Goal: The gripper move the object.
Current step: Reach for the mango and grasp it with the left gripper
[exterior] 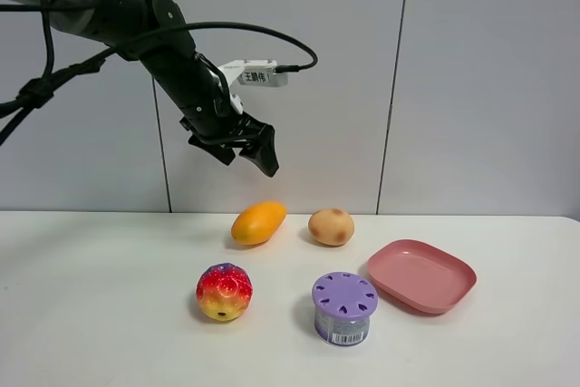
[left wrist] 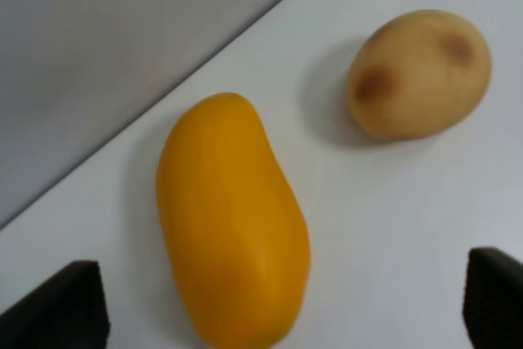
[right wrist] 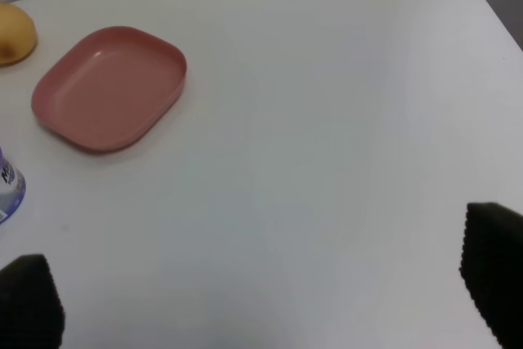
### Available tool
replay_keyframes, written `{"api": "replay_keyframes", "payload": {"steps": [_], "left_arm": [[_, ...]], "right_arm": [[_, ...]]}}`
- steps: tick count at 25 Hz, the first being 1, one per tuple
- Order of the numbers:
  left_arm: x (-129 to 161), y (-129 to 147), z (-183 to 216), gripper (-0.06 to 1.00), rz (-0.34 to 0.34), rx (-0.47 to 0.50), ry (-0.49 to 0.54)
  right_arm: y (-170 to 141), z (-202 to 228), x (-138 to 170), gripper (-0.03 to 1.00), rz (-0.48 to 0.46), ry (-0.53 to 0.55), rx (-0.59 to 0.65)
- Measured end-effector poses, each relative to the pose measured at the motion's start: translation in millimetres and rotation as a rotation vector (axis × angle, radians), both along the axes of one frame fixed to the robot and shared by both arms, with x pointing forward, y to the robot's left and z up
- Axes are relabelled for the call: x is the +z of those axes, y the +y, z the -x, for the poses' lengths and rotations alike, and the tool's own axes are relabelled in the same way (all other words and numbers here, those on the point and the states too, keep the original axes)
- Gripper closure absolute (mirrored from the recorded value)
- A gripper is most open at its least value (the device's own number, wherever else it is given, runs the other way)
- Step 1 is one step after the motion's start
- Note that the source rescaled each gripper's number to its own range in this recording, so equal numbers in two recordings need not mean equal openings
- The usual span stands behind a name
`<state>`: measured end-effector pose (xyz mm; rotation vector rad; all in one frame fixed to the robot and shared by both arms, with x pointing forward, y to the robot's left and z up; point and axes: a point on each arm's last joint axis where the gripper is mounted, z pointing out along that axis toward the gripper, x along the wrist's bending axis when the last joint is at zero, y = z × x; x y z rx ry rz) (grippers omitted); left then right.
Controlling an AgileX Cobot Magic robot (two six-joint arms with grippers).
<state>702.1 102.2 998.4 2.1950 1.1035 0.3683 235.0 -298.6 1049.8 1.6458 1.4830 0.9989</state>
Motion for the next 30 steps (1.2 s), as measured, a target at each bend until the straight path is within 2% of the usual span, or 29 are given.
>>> {"api": "replay_keyframes", "payload": {"steps": [5,10,20,30], "left_arm": [[-21,-6,-17,-0.06,0.032,0.051,0.028],[-44,-12,-31,-0.06,0.064,0.104,0.082],[-84,-13,-36,-0.06,0.006,0.098,0.144],[-97,-14,-40,-0.06,-0.033,0.091,0.106]], "right_arm": [[0,0,0,-0.03,0.0,0.0,0.0],[0,0,0,-0.03,0.0,0.0,0.0],[0,0,0,-0.03,0.0,0.0,0.0],[0,0,0,-0.03,0.0,0.0,0.0]]}}
